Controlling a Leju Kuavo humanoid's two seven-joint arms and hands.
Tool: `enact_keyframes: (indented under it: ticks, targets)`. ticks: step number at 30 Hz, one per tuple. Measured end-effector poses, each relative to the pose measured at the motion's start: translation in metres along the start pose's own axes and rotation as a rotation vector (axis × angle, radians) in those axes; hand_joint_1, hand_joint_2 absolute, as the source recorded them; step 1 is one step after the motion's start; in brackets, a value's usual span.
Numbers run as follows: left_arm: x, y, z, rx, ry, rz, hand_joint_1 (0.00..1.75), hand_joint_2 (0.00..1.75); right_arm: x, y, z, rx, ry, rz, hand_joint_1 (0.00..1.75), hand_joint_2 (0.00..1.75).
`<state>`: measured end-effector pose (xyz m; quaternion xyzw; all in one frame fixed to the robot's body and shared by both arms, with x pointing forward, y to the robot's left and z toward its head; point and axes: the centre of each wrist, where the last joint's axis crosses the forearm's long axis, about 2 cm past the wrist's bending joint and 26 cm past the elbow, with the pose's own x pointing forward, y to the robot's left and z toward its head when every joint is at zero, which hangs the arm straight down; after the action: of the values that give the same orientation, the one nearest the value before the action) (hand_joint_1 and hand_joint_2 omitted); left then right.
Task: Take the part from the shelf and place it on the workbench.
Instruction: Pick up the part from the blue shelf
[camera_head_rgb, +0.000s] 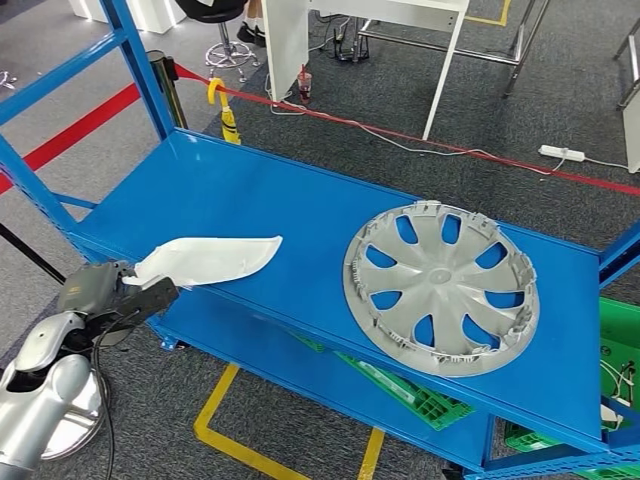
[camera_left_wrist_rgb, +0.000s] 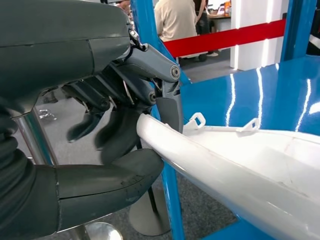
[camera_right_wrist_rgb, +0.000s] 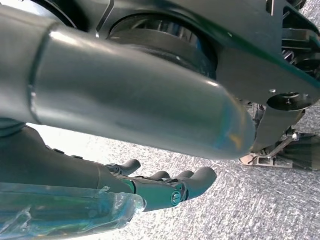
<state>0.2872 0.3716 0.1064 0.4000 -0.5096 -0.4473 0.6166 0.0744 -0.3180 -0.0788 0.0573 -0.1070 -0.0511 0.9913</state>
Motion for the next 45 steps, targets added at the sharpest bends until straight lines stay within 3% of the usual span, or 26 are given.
enact_keyframes:
  ticks: [11, 19, 29, 34, 38, 45]
  targets:
    - [-0.001, 0.001, 0.005, 0.037, 0.022, -0.056, 1.75, 1.75, -0.002, 0.003, 0.000, -0.008, -0.011, 0.004, 0.00, 0.00]
    - [0.002, 0.006, 0.003, 0.065, 0.019, -0.103, 1.75, 1.75, 0.000, 0.005, 0.004, -0.163, -0.010, 0.125, 0.00, 0.00]
    - [0.069, 0.018, -0.053, 0.071, -0.157, -0.097, 1.75, 1.75, 0.027, 0.004, -0.002, -0.151, 0.004, 0.454, 0.00, 0.00]
    - [0.078, 0.018, -0.058, 0.065, -0.176, -0.096, 1.75, 1.75, 0.028, 0.003, -0.004, -0.145, 0.015, 0.485, 0.00, 0.00]
    - [0.102, 0.016, -0.071, 0.049, -0.221, -0.094, 1.75, 1.75, 0.022, -0.002, -0.010, -0.105, 0.063, 0.533, 0.00, 0.00]
    - [0.109, 0.013, -0.074, 0.038, -0.241, -0.096, 1.75, 1.75, 0.016, -0.007, -0.012, -0.093, 0.087, 0.540, 0.00, 0.00]
